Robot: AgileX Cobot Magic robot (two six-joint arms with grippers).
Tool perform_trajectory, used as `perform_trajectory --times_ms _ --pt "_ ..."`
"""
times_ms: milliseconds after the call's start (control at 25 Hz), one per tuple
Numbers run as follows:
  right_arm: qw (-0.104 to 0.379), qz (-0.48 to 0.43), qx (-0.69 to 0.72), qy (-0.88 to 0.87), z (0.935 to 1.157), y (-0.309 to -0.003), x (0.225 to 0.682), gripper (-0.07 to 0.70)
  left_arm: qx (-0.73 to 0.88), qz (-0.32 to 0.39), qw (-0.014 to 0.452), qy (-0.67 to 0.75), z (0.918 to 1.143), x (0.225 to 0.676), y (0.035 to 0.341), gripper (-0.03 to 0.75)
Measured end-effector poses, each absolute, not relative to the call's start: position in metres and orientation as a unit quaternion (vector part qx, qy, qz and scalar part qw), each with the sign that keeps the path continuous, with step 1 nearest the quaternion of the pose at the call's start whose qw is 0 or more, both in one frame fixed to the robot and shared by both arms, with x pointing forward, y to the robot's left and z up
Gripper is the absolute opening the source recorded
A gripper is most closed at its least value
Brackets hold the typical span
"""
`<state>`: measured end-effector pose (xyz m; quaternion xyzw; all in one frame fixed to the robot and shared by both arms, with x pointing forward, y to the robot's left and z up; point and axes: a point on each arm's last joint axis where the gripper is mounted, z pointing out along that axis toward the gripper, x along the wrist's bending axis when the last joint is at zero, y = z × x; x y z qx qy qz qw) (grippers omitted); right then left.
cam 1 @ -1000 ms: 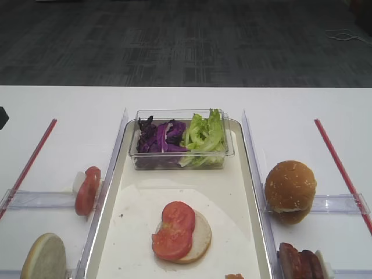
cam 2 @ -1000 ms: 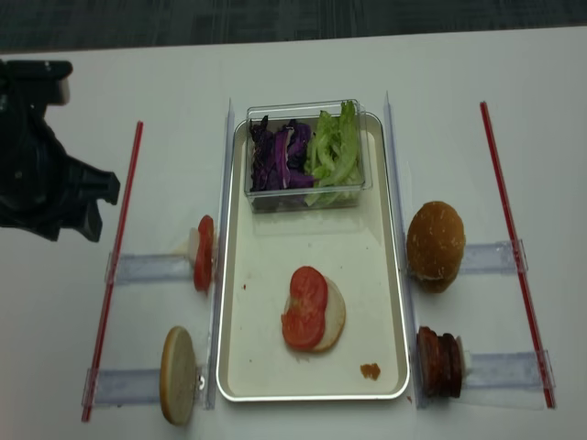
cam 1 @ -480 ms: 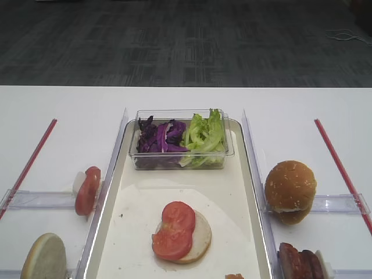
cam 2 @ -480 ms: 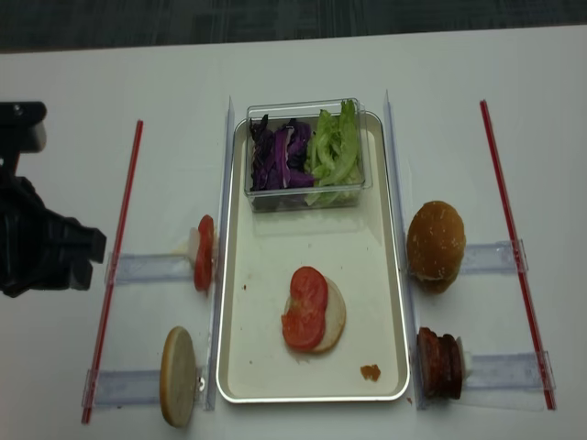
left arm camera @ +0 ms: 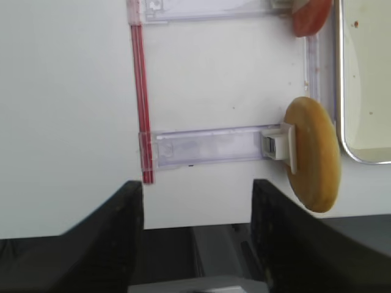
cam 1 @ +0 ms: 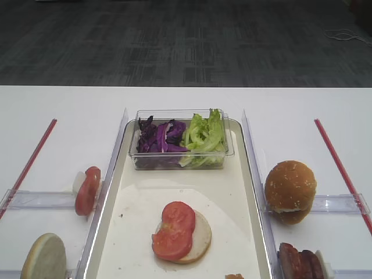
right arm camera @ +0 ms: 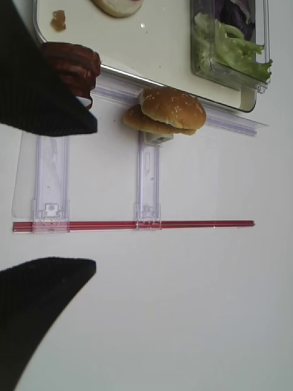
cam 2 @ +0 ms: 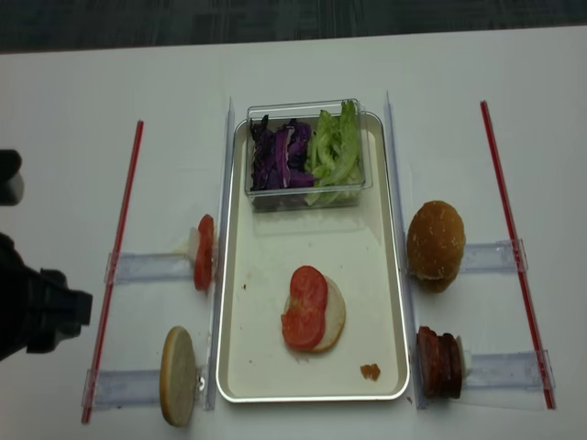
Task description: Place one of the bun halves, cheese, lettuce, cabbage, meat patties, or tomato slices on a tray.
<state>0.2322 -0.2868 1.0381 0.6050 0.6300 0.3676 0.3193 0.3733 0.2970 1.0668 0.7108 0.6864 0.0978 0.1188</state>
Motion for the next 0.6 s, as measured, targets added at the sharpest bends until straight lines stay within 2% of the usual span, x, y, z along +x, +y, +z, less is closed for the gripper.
perform_trajectory --times_ms 600 --pt "0.319 0.368 0.606 0.629 1.038 -0.287 0.232 0.452 0.697 0.157 0.194 0.672 1.077 0.315 0.296 0.376"
